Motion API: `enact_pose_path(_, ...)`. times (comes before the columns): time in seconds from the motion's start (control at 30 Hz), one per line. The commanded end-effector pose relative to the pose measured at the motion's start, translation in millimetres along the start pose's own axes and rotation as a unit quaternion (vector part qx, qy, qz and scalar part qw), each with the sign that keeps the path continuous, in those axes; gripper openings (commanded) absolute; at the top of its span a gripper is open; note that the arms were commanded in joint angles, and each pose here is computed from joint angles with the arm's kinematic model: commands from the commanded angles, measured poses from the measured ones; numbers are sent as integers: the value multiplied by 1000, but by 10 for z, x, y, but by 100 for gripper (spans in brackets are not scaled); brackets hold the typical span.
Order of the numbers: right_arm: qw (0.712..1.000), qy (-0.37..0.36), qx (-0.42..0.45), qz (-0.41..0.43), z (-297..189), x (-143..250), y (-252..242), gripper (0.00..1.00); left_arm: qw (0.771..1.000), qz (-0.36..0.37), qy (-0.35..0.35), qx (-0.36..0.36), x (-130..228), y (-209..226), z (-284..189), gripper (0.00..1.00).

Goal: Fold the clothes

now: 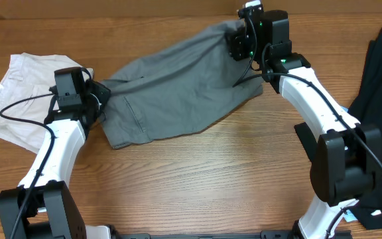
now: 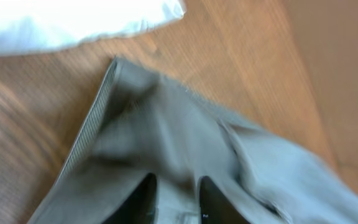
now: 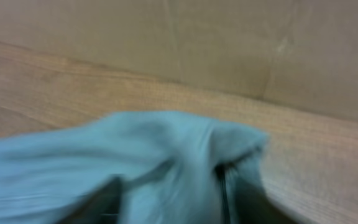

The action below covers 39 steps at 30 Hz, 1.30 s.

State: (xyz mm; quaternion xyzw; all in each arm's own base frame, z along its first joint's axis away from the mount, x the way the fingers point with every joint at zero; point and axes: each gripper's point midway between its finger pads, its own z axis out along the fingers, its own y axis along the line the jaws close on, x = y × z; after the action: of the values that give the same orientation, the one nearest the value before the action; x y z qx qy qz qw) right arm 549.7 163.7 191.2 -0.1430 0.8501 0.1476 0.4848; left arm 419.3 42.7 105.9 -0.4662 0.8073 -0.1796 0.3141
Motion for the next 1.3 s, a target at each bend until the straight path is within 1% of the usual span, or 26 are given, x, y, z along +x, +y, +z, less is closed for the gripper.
enact_pose_path(0.0,999,-31,12,-1,-37,-222,-88,89,999,-1,-33,2,-164,-34,6,50)
enact_pose_path(0.07,999,-33,35,2,-87,-248,-202,89,999,4,-40,12,-204,-82,-2,58)
enact_pose_path(0.17,997,-11,76,15,-232,-190,-444,89,998,30,-46,27,-271,-165,-56,58)
enact_pose_path(0.23,994,23,104,30,-353,-44,-653,88,997,52,-33,50,-257,-282,-104,56)
enact_pose_path(0.27,993,39,109,36,-383,35,-716,85,996,61,-25,61,-231,-331,-118,55)
enact_pose_path(0.3,989,78,118,54,-444,241,-834,78,994,73,7,87,-104,-425,-135,51)
enact_pose_path(0.33,982,104,127,88,-494,401,-914,77,992,75,29,95,-4,-452,-140,49)
enact_pose_path(0.37,978,118,133,110,-515,497,-958,77,991,78,50,96,103,-450,-141,47)
enact_pose_path(0.4,968,142,137,154,-559,662,-1016,77,990,87,73,87,237,-410,-137,47)
enact_pose_path(0.43,964,157,125,176,-570,754,-1003,77,989,95,85,78,319,-379,-135,47)
enact_pose_path(0.5,957,189,68,211,-554,926,-863,77,982,138,113,60,558,-319,-131,47)
enact_pose_path(0.53,948,215,40,232,-539,1065,-755,77,977,160,131,47,723,-291,-136,48)
enact_pose_path(0.63,912,269,55,306,-514,1426,-691,77,969,195,149,27,952,-252,-151,49)
enact_pose_path(0.7,896,285,61,336,-477,1555,-657,77,966,209,148,13,1034,-235,-150,51)
enact_pose_path(0.8,868,315,46,381,-399,1766,-497,78,963,234,135,-7,1119,-223,-125,58)
enact_pose_path(0.87,858,326,38,396,-343,1840,-418,82,961,244,127,-20,1144,-200,-93,59)
enact_pose_path(0.9,850,332,42,407,-316,1899,-404,82,960,250,121,-33,1151,-160,-54,59)
enact_pose_path(0.97,844,338,45,414,-298,1946,-378,82,959,251,123,-42,1161,-116,-9,59)
enact_pose_path(1.13,846,332,43,416,-236,1919,-313,82,956,252,133,-71,1221,55,200,59)
enact_pose_path(1.27,846,332,63,412,-240,1959,-357,76,952,253,145,-95,1284,216,360,60)
